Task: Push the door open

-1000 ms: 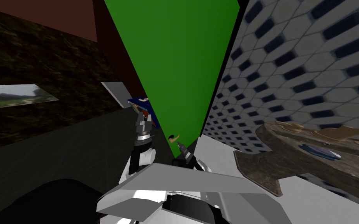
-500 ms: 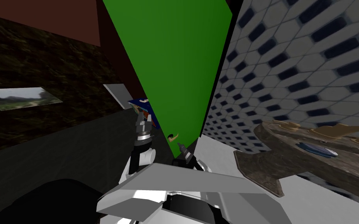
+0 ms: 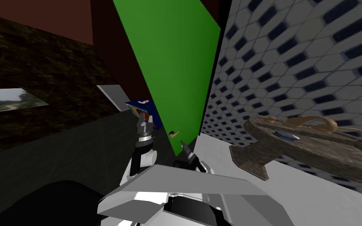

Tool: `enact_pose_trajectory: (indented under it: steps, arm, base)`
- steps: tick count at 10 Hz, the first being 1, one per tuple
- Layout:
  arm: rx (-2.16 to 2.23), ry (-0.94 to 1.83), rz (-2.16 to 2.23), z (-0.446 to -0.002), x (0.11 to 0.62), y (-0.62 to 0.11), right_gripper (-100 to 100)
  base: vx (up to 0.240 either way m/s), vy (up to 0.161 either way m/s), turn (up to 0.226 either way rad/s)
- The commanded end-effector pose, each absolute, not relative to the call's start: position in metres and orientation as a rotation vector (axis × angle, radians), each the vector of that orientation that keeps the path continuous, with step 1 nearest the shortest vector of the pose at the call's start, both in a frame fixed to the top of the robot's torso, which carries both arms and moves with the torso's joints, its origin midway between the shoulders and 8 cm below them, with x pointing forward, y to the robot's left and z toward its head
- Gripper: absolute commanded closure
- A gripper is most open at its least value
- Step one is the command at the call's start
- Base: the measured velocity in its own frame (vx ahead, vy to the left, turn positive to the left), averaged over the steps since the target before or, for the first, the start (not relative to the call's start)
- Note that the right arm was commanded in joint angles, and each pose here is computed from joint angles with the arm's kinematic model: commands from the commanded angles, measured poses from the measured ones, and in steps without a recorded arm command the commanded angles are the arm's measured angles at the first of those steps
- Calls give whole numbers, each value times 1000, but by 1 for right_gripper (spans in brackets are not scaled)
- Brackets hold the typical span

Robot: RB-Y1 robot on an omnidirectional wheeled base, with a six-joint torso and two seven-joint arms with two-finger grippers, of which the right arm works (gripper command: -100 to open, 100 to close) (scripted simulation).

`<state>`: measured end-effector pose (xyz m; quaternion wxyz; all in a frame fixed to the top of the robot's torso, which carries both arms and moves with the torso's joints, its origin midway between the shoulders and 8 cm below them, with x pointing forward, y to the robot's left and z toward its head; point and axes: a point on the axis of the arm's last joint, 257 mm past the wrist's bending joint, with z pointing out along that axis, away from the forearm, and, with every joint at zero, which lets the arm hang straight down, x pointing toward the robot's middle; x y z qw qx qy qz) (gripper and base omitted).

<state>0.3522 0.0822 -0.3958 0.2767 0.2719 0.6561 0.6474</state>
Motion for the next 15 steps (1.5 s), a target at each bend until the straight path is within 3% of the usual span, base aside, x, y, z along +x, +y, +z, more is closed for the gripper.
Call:
enact_pose_trajectory:
  steps: [1,9,10,15]
  arm:
    - [724,1772,1715,-401,355,72,-100]
    - [732,1754,1716,-395,362,78,-100]
    - [732,1754,1716,-395,362,78,100]
    - [732,1754,1716,-395,362,78,100]
  base:
    - [60,76,42]
    - [131,134,15]
    - [-8,-5,-3]
    - [-13,-14,1]
